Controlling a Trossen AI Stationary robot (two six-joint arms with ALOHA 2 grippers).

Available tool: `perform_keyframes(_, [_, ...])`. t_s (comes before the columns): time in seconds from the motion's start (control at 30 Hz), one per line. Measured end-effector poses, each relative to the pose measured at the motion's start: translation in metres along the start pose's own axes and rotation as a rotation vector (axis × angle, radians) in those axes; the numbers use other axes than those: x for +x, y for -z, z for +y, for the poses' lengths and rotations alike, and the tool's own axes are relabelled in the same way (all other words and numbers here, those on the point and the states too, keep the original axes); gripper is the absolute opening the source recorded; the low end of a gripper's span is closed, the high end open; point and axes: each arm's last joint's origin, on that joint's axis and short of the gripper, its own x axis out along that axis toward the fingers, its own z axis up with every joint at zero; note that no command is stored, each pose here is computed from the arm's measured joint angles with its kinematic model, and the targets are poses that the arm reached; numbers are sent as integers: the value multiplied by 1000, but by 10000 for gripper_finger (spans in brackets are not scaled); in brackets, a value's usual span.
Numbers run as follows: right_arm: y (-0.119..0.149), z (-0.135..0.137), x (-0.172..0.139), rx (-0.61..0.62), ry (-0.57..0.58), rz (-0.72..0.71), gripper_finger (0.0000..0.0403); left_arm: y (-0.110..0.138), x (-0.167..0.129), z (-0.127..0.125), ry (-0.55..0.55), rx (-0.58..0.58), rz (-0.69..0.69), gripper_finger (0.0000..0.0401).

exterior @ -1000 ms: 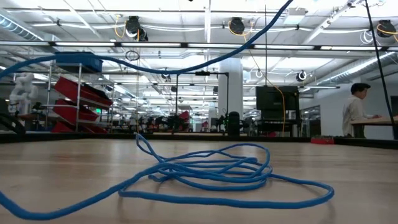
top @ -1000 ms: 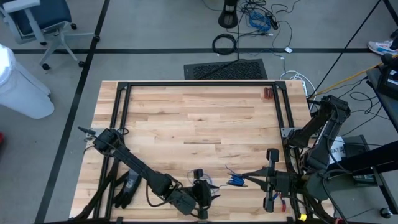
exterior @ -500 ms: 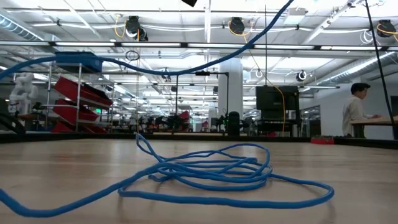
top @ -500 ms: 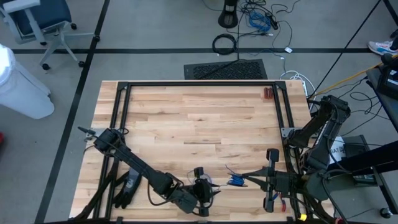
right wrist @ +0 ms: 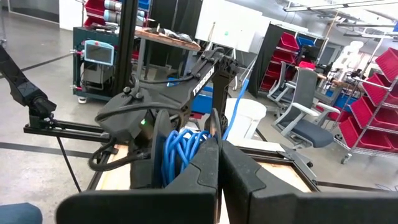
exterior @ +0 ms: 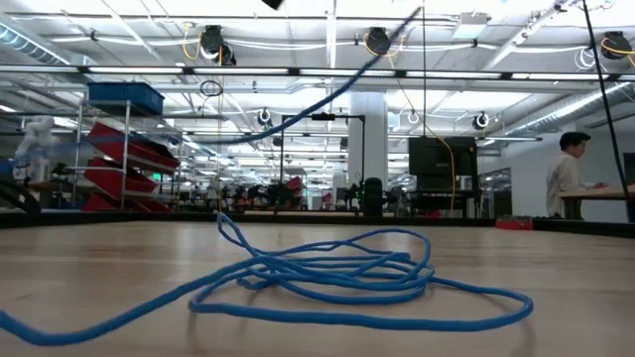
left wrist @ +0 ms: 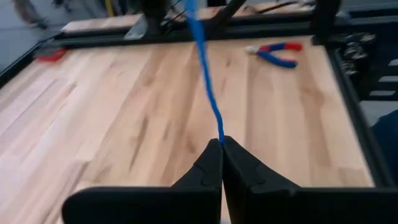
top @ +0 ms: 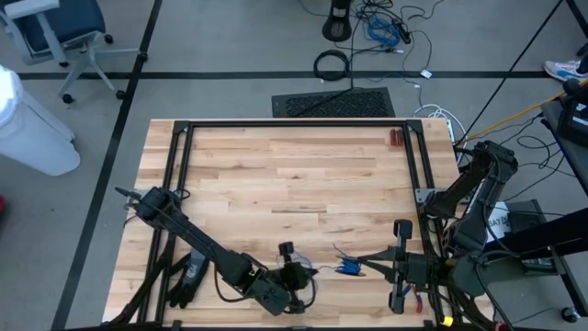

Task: Coil cords
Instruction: Coil the blue wire onto the spool

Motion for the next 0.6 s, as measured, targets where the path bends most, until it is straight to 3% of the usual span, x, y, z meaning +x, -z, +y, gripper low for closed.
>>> perform_keyframes(0.27, [1,0,0,-7,-6,6,0,-13,-42,9,-112,-29,13,3])
perform_keyframes(0.6, [12,-3,12,-25,-61,67,0,-39,-112,10,-212,-43,-150,2])
